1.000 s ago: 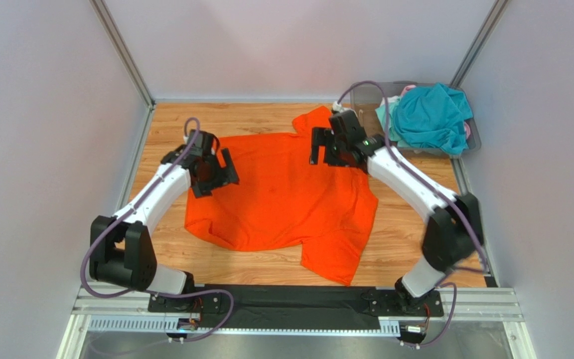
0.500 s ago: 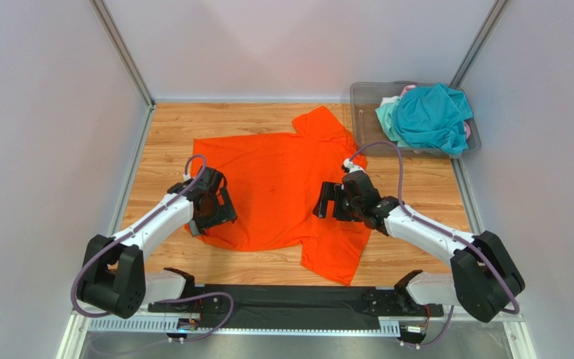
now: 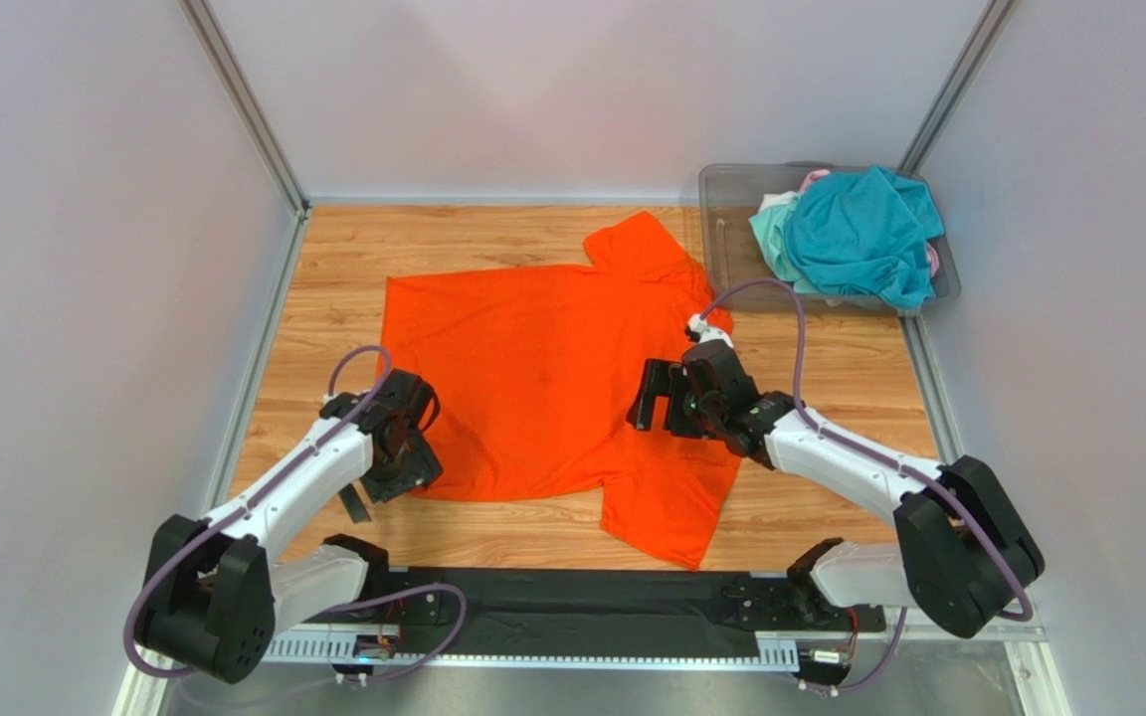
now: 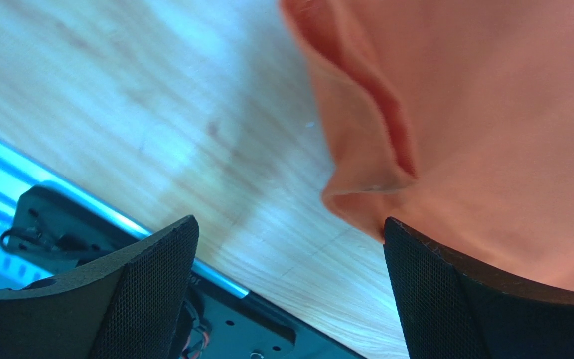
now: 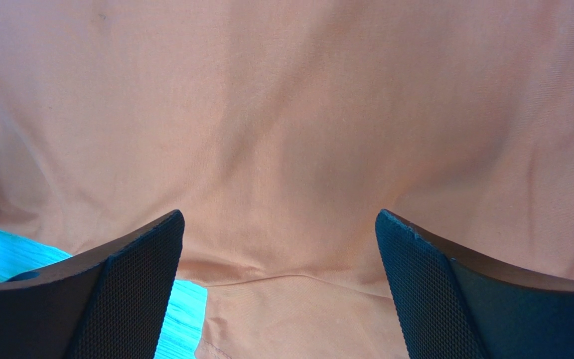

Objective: Fold and stack the t-shirts
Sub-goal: Fold the tshirt

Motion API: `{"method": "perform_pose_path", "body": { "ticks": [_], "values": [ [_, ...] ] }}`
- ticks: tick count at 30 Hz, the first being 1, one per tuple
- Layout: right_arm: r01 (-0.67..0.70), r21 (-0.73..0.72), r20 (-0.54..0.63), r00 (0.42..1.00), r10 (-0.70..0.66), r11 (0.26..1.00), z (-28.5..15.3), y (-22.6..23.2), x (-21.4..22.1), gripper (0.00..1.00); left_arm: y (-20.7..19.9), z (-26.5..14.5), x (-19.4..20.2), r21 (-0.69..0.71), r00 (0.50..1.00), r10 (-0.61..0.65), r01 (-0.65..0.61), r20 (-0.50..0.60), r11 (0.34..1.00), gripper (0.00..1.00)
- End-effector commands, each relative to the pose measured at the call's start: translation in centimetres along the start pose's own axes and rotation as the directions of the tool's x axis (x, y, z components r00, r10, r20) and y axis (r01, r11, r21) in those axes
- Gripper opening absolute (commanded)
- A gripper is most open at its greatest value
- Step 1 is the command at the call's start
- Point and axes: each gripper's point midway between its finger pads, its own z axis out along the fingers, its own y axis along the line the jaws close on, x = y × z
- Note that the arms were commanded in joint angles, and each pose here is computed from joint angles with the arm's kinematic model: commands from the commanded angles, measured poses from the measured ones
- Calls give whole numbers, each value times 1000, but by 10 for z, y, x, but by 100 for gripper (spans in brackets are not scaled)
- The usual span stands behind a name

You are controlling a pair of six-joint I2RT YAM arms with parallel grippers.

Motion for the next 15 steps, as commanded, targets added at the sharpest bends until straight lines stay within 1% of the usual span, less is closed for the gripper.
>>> {"method": "perform_pose_path", "body": {
  "ticks": [1, 6, 11, 13, 15],
  "values": [
    [3, -18, 79, 997, -1, 1000, -8, 5, -16, 100, 20, -5, 0, -67, 995, -92, 95, 44, 993, 100],
    [4, -15, 119, 993, -2, 1000, -19, 3, -21, 100, 22, -8, -11, -40, 985, -125, 130, 118, 991, 97],
    [4, -6, 149, 989, -3, 1000, -29, -1, -25, 100, 32, -9, -11, -94, 981, -151, 163, 126, 982, 97],
    [3, -11, 161, 987, -2, 1000, -32, 0, -26, 100, 36, -10, -13, -114, 970, -194, 211, 145, 971, 100],
    [3, -15, 169, 986, -1, 1000, -35, 0, -27, 100, 39, -14, -16, -126, 960, -223, 245, 166, 961, 100]
  ]
}}
